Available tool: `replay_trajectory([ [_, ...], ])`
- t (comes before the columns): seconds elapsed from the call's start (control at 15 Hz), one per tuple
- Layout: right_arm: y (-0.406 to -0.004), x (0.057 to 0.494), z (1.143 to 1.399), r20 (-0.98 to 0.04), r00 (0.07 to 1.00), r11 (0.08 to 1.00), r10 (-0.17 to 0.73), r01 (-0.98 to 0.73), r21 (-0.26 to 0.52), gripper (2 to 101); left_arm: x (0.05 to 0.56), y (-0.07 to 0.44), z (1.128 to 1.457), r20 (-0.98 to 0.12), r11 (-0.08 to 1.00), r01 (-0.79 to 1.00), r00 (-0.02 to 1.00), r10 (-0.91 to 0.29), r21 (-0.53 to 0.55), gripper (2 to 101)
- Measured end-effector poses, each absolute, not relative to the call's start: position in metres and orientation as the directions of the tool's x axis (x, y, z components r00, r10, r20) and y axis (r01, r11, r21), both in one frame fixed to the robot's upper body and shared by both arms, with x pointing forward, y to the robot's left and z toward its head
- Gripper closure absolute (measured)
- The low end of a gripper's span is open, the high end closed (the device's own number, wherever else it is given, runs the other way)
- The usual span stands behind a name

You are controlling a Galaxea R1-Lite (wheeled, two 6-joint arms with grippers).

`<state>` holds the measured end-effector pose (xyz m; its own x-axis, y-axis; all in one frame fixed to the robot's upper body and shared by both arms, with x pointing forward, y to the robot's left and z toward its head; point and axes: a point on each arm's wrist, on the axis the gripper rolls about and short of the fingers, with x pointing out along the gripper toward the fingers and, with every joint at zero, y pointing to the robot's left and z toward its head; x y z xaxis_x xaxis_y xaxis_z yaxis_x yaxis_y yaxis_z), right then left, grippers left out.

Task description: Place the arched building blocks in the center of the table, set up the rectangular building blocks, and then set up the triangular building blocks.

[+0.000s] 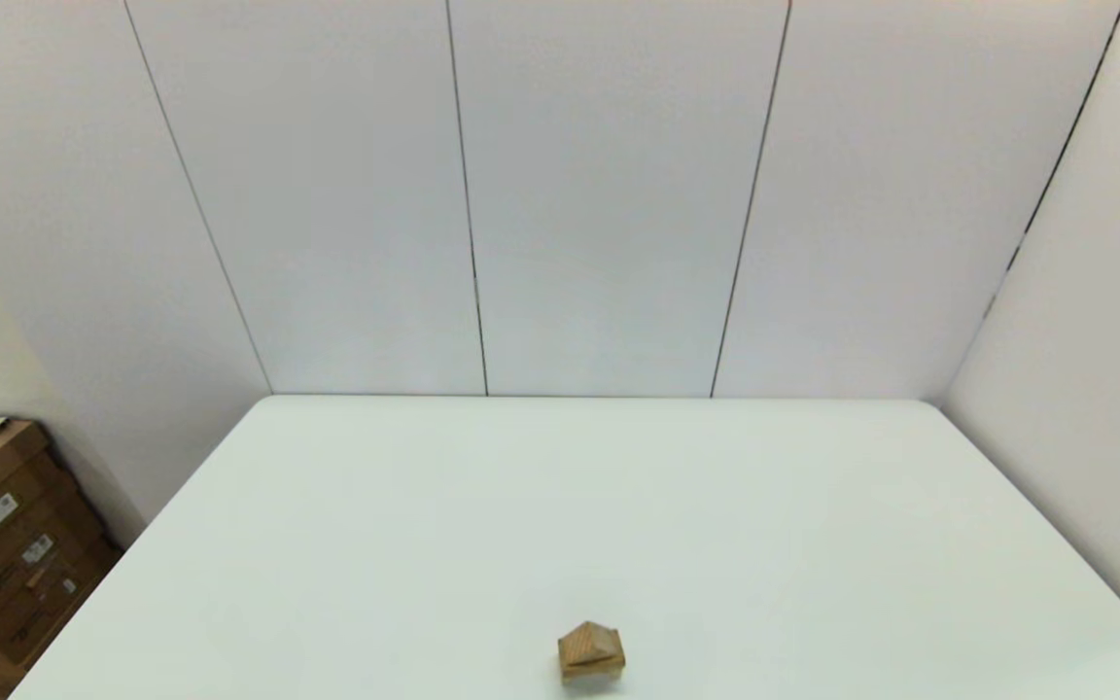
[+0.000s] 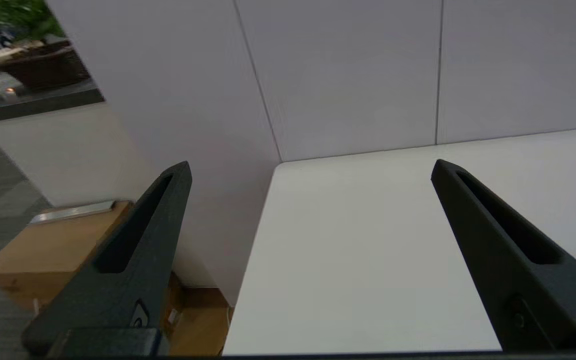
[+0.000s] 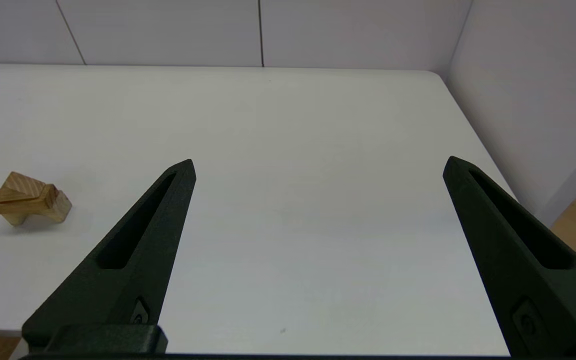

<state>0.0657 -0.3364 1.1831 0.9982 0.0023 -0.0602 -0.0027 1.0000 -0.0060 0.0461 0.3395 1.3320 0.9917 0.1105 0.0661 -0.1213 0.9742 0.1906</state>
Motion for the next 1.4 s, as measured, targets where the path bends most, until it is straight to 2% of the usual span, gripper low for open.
replay_trajectory([
  [0.27,-0.336,0.066,1.183,-0.060,0.998,1.000,0.003,-0.003,-0.006,4.3,0.031,0.338,1.280,0.090,0.969,-0.162,0.985,0.148,0.187,6.1],
  [0.67,-0.336,0.066,1.183,-0.060,0.998,1.000,0.008,-0.009,-0.017,4.3,0.059,0.337,1.208,0.043,0.981,-0.152,0.988,0.148,0.125,5.8],
  [0.87,-0.336,0.066,1.183,-0.060,0.998,1.000,0.002,-0.002,-0.001,4.3,0.066,0.335,1.200,0.131,0.998,-0.065,0.989,0.062,0.015,5.6],
  [1.07,-0.336,0.066,1.183,-0.059,0.998,1.000,0.001,-0.001,-0.002,4.3,0.068,0.334,1.194,0.110,0.996,-0.012,0.994,0.022,-0.092,5.5],
  [1.2,-0.336,0.066,1.183,-0.059,0.998,1.000,0.001,-0.001,-0.002,4.3,0.069,0.334,1.188,0.050,0.996,0.004,0.999,0.000,-0.094,5.4],
  [1.4,-0.336,0.066,1.183,-0.060,0.998,1.000,0.000,0.000,-0.001,4.3,0.069,0.334,1.187,0.048,0.998,0.002,0.999,0.001,-0.062,5.4],
])
